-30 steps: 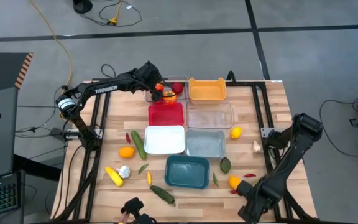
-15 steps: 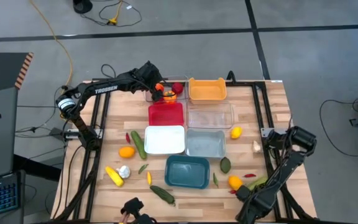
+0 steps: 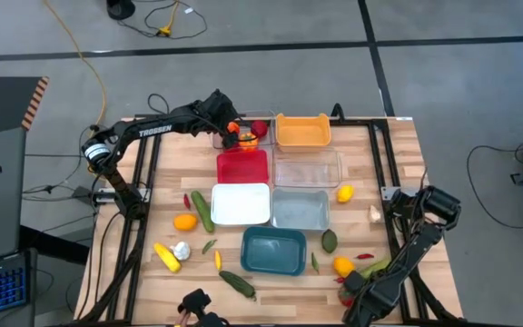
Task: Sort produce into baskets
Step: Put the red tomato into the top transparent bin
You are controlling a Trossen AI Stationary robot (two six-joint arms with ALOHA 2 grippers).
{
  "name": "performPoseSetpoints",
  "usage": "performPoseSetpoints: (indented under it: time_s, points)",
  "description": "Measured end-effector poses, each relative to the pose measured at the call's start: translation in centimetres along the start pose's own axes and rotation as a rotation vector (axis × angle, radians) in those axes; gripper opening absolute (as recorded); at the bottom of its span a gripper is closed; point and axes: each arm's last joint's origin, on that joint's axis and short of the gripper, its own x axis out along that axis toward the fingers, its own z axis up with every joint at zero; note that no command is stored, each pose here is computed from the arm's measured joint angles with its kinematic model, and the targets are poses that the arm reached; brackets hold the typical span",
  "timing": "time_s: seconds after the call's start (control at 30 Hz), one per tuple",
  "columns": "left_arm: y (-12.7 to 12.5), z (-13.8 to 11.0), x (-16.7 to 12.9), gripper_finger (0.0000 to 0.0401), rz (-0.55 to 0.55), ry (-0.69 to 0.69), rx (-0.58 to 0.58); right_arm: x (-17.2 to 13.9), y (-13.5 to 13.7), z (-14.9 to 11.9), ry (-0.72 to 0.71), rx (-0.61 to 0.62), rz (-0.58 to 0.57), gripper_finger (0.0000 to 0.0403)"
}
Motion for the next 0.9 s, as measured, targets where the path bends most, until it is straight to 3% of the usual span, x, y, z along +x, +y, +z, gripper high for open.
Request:
performPoseSetpoints:
  time_s: [0.27,0.6,0.9]
  points:
    - [0.0,0.0,0.0,0.0379,0.0,0.0,0.0,-0.3,1.3,0.2,-0.008,-0.025,0.128,0.0398]
    - [0.0,0.0,0.0,0.0379,0.0,0.0,0.003,-0.8,1.3,0.7,-0.012,0.054,0.12,0.0398]
    - [0.0,0.0,0.0,0.0379,-0.001,0.0,0.01,-4.0,1.2,-0.4,-0.004,0.047,0.153,0.0398]
